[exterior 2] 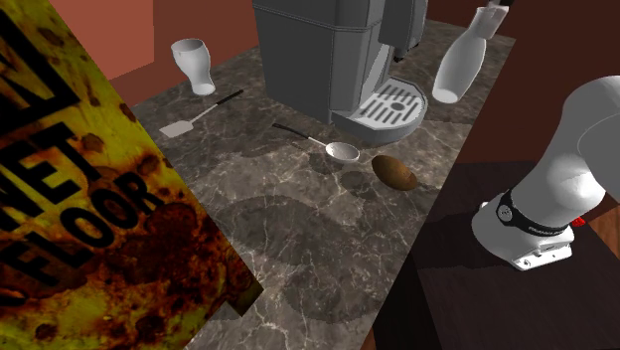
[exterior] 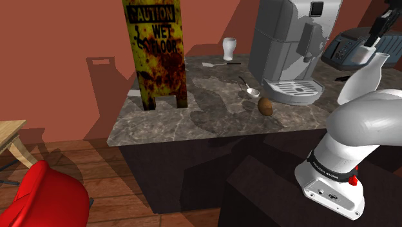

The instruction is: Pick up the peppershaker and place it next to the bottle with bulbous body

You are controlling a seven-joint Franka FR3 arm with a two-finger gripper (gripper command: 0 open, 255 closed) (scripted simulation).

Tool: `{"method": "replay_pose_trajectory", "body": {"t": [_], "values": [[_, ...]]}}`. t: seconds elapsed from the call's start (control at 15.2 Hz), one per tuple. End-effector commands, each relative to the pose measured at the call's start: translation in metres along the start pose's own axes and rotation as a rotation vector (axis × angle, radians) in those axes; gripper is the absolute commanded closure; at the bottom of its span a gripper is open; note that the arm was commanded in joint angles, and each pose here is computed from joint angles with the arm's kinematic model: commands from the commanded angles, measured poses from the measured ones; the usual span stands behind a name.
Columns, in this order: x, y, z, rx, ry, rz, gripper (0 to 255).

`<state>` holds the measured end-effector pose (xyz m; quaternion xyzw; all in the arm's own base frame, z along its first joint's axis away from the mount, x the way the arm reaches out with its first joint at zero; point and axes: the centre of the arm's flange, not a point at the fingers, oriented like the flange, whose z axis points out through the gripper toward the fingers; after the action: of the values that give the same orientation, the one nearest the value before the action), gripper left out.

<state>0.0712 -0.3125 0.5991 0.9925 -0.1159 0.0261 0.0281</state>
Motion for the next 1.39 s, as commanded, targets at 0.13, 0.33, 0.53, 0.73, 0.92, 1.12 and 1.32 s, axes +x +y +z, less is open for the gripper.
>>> {"method": "replay_pose_trajectory", "body": {"t": [0.13, 0.33, 0.53, 0.73, 0.92, 1.12, 1.32], "values": [[-0.002, -0.002, 0.023, 0.0, 0.0, 0.0, 255], [-0.002, -0.003, 0.038, 0.0, 0.0, 0.0, 255], [-0.003, -0.003, 0.054, 0.0, 0.0, 0.0, 255], [-0.004, -0.004, 0.07, 0.0, 0.0, 0.0, 255], [-0.005, -0.005, 0.086, 0.0, 0.0, 0.0, 255], [-0.006, -0.006, 0.102, 0.0, 0.0, 0.0, 255], [-0.007, -0.007, 0.117, 0.0, 0.0, 0.0, 255]]}}
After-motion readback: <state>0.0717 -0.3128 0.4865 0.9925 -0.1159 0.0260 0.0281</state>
